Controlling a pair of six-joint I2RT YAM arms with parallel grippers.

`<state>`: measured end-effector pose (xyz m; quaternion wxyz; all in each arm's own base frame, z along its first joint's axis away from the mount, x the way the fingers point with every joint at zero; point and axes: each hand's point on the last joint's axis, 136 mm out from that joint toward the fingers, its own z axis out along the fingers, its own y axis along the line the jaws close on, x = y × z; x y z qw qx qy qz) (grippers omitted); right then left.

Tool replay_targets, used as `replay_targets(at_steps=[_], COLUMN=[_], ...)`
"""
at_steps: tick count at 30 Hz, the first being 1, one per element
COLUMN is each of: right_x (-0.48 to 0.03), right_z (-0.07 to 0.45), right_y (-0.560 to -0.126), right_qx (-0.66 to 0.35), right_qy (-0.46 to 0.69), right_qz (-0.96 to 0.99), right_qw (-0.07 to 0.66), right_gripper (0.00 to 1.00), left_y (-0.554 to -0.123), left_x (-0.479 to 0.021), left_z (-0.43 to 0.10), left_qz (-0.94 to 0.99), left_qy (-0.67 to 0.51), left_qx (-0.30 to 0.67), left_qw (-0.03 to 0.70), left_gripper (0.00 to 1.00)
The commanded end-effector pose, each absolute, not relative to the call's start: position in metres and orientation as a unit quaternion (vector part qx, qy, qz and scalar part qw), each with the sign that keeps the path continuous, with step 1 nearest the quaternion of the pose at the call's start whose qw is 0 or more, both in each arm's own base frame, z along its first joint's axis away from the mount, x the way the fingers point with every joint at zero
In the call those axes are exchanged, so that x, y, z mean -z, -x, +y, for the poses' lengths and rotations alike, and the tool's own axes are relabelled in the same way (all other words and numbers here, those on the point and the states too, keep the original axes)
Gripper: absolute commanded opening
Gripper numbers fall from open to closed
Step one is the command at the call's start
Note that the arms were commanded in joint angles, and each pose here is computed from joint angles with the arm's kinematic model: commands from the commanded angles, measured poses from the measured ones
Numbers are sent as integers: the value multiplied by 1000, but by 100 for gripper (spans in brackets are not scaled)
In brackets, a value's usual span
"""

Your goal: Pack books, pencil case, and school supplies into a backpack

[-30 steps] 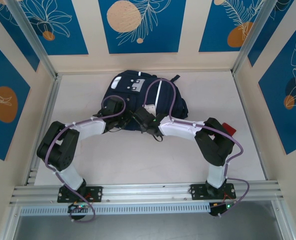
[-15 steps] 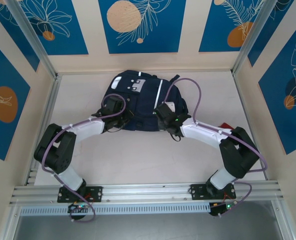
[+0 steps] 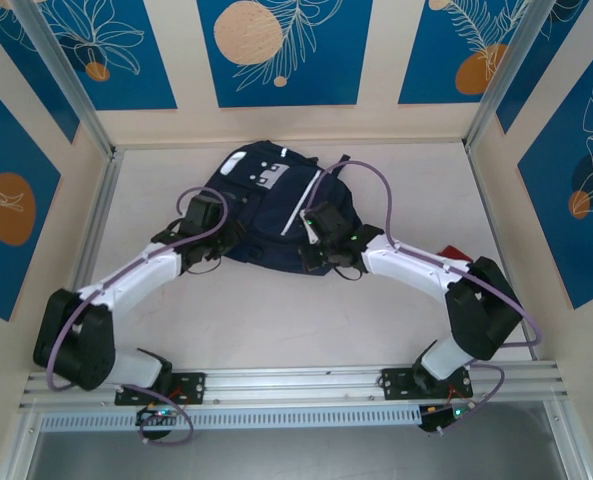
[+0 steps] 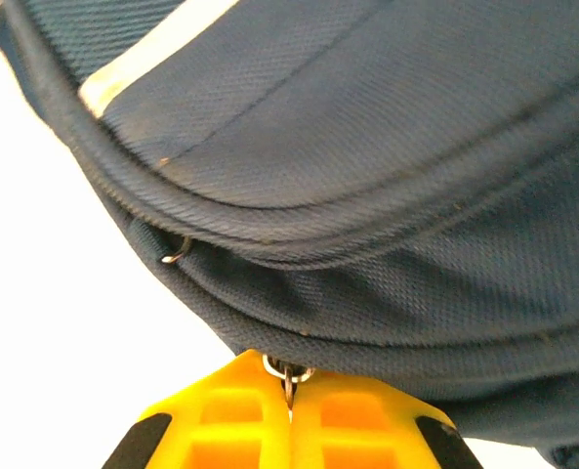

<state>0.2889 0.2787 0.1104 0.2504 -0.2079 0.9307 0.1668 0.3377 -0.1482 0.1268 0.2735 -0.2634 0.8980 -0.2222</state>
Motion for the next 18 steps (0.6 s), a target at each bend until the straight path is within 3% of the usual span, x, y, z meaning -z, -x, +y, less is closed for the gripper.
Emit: replay_targets(at_steps=[1,8,13,18], right_x=[-131,-140,-142,-139], right_z=[335,388,402,402], right_y=[-277,-262,-253,-251], right_qx=[-248,-294,-305,-297], right_qy=[252,279,289,285], right_qz=[903,884,879,883], right_qw=[246,233,227,225], right_gripper=[0,0,0,0], left_y=[-307,-302,-312,-314], left_x=[-111,-117,-118,-117], left_z=[-141,-172,-189,-177], left_qz=[910,859,831,827], left_qy=[265,297,320,344], left_qx=[218,354,410,387], left_qw=[234,220,199,219], left_gripper=[56,65,56,50])
